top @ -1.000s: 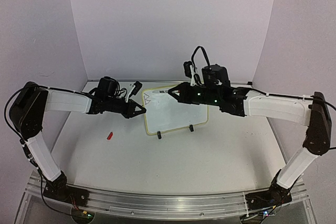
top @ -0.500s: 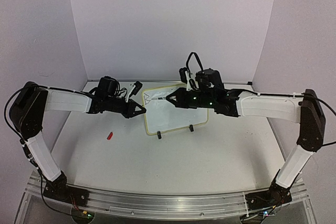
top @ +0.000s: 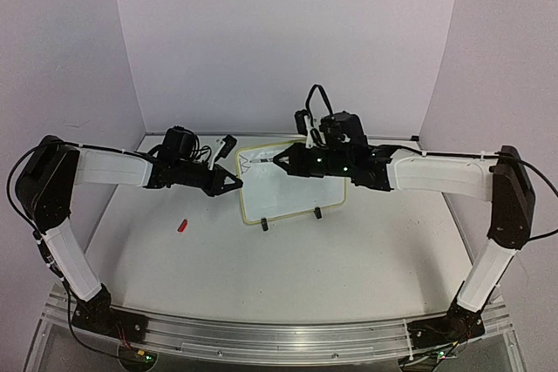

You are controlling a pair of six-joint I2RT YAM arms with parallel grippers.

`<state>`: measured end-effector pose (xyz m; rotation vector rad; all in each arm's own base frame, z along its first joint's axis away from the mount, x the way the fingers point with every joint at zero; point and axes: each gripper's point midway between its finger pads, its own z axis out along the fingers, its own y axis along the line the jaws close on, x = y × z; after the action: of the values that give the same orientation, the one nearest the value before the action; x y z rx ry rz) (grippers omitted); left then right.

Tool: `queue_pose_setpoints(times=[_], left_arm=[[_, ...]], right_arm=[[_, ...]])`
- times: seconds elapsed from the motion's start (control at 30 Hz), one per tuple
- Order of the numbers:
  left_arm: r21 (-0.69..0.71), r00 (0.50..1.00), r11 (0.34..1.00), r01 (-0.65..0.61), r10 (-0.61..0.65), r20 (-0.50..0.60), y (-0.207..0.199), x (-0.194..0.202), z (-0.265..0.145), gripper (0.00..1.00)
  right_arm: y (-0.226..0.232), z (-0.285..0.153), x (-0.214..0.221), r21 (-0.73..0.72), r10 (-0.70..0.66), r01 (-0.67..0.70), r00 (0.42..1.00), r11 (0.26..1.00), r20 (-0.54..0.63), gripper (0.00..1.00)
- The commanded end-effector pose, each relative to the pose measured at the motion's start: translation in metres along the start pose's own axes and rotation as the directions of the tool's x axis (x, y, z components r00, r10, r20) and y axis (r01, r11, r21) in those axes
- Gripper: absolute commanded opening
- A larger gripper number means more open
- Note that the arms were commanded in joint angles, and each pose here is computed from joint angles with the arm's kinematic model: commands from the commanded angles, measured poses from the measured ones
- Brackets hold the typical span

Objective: Write a sentence on the whiteboard

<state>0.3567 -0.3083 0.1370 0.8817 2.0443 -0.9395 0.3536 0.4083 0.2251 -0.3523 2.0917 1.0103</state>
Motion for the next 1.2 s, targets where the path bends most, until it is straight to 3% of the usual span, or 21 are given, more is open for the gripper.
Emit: queue_pose_setpoints(times=[0.0, 0.6, 1.17], left_arm=[[-0.074, 1.000, 0.997, -0.026, 0.026, -0.005, 0.014, -0.006, 0.000, 0.00], [-0.076, 1.000, 0.997, -0.031, 0.031, -0.001, 0.014, -0.009, 0.000, 0.00], [-0.078, 1.000, 0.996, -0.029, 0.029, -0.003, 0.015, -0.007, 0.000, 0.00]], right_arm=[[-0.001, 0.004, -0.011, 0.011, -0.004, 0.004, 0.999, 1.000, 0.037, 0.00], [-0.020, 0.003, 0.015, 0.054, 0.033, -0.032, 0.999, 0.998, -0.016, 0.00], [0.002, 0.001, -0.012, -0.009, 0.022, -0.021, 0.999, 1.000, 0.049, 0.00]])
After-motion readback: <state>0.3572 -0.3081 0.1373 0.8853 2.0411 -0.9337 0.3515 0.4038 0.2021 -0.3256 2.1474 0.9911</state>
